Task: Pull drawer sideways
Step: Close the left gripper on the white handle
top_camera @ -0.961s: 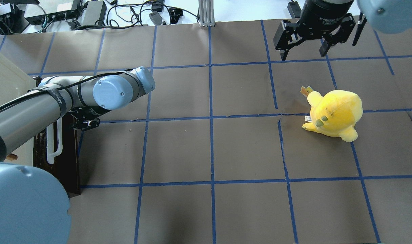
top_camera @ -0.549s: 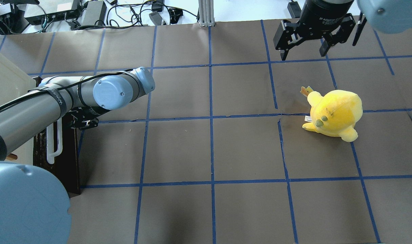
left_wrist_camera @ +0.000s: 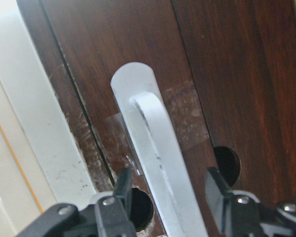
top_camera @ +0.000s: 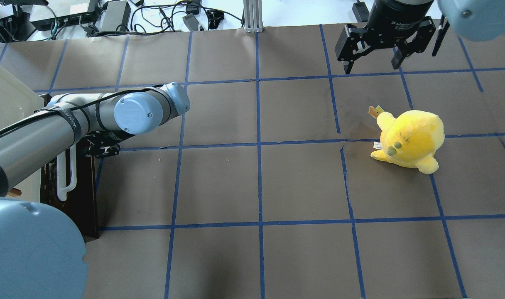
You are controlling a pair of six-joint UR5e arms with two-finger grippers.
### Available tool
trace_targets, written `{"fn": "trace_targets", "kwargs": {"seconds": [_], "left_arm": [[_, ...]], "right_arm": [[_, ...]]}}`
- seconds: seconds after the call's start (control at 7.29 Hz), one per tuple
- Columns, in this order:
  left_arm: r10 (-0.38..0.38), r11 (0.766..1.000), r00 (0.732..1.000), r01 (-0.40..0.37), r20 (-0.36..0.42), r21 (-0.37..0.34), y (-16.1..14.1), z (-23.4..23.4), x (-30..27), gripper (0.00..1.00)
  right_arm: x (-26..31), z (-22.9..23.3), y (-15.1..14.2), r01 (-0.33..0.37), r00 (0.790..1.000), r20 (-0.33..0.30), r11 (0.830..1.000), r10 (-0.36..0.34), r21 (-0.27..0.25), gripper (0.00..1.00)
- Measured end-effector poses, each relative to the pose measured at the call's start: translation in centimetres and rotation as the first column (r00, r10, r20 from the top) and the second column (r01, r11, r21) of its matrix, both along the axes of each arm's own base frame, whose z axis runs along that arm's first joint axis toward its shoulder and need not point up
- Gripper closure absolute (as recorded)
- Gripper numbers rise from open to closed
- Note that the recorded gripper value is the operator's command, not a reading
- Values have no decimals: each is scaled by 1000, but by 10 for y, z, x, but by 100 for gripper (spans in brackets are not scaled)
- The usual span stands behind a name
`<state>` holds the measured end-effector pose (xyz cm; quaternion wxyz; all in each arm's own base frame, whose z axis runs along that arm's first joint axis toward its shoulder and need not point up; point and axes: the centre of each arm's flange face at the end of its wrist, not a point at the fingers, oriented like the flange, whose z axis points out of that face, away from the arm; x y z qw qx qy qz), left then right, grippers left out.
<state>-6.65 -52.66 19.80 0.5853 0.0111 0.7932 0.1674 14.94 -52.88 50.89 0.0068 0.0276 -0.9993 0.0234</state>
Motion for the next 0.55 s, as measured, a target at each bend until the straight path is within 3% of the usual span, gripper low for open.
{"fn": "trace_targets", "kwargs": {"seconds": [0.55], "left_arm": [[6,1000,1000,-6,0,-7,1,-1,0,55]], "right_arm": [[0,0,0,0,1000,0,1000,0,0,0]]}}
